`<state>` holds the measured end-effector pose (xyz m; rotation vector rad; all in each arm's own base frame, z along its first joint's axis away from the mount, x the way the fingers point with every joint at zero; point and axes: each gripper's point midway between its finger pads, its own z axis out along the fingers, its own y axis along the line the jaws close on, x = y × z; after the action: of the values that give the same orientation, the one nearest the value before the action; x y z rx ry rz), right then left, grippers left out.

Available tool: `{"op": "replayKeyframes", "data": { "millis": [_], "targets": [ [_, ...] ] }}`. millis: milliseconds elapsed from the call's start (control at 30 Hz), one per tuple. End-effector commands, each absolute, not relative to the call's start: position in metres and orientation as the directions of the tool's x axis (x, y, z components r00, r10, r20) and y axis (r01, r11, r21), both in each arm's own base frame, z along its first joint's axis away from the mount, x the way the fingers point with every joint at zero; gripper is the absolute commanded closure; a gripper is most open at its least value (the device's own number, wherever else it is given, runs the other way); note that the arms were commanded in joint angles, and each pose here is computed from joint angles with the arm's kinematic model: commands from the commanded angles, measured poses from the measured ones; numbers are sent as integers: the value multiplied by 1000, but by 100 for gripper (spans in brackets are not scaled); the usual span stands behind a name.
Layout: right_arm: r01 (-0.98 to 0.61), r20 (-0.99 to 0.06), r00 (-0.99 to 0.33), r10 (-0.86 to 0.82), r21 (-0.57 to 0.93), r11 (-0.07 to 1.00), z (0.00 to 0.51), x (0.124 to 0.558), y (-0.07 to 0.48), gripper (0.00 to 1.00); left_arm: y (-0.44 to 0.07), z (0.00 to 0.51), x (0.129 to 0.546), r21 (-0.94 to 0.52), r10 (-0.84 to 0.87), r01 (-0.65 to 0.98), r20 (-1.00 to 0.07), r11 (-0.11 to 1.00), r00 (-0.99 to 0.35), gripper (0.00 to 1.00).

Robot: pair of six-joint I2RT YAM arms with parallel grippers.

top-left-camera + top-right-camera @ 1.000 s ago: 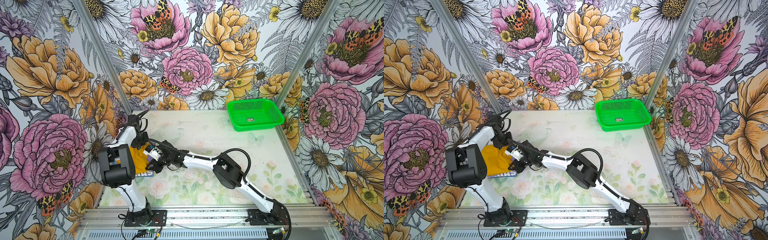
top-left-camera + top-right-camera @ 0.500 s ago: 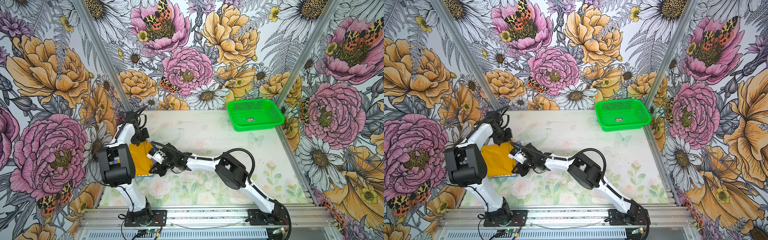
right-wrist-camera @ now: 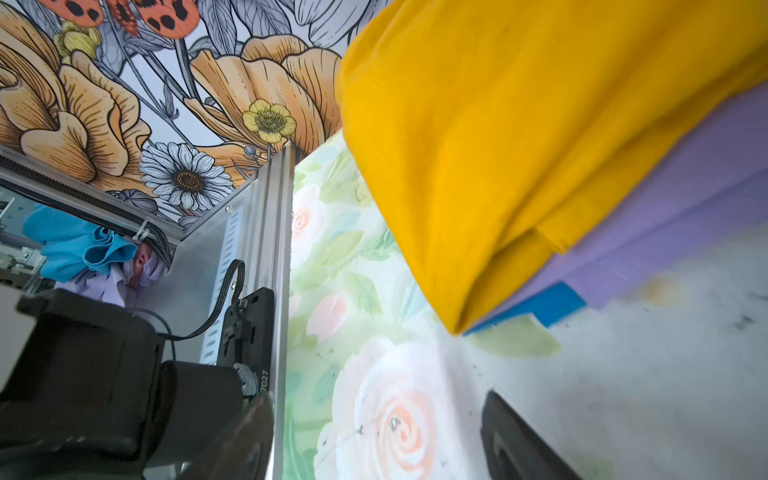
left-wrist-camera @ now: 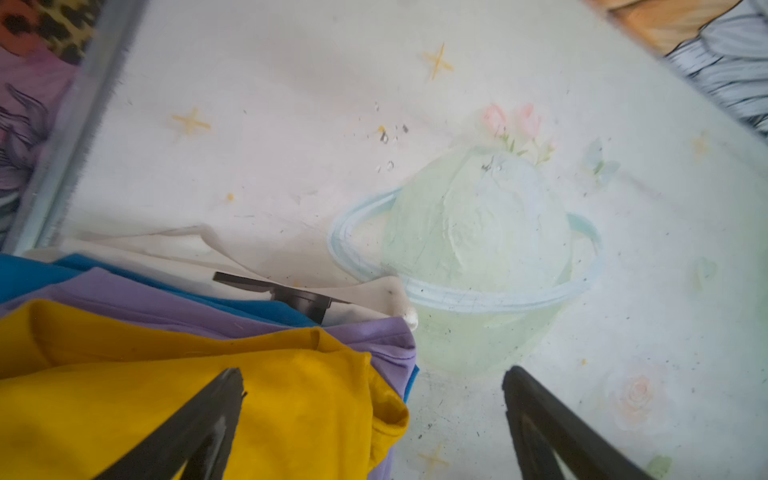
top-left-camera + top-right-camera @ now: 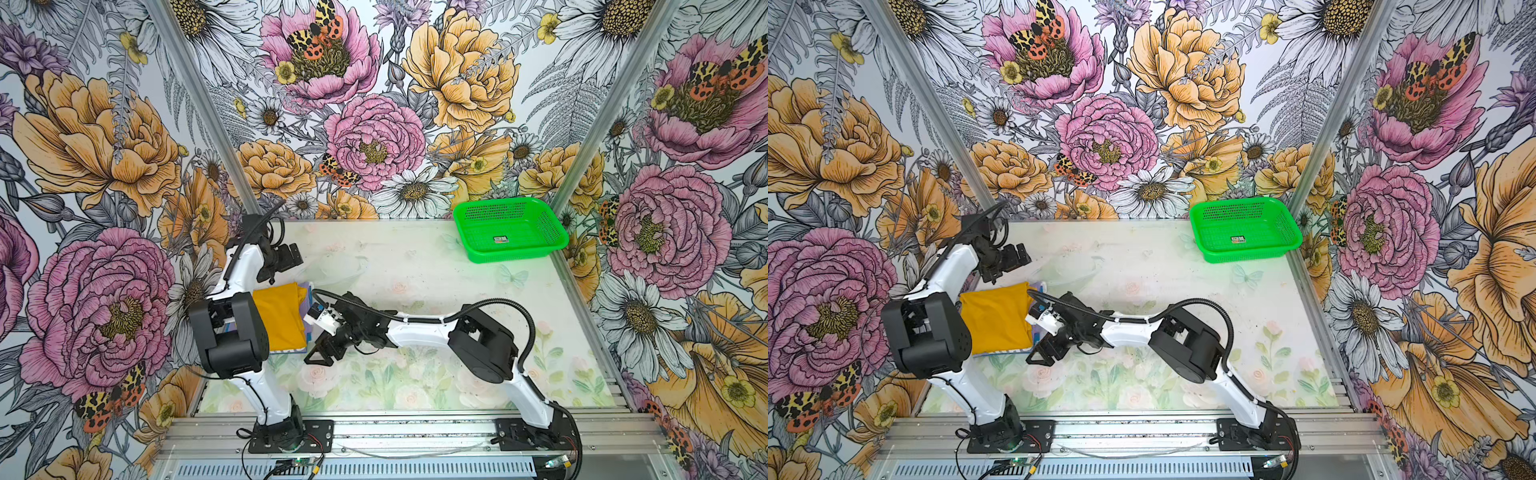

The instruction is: Fold and stack the t-shirts

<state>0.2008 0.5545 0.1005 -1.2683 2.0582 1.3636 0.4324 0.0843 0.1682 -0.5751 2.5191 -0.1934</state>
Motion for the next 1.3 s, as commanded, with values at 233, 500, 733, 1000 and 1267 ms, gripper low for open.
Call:
{"op": "replayKeyframes", "data": {
  "millis": [233,500,733,1000,1267],
  "targets": [
    [-861,-805,-507,-308,459,219,199,250,468,5,131,182,336,-264,-670,-634,-476,726,-570,1],
    [-855,-795,-517,-316,462,236,235,261,418,4,151,168,233,-211,-798,-813,-431,543,-422,1],
    [-870,-810,-492,-320,442,220,248,263,403,3,154,164,202,-255,-871,-886,-415,388,-263,1],
    [-859,-794,-512,-329,458,230,236,264,392,4,128,162,273,-479,-878,-747,-365,461,-308,1],
    [-839,-767,-545,-340,497,222,234,259,384,4,120,141,281,-450,-883,-779,-382,437,-275,1]
  ]
}}
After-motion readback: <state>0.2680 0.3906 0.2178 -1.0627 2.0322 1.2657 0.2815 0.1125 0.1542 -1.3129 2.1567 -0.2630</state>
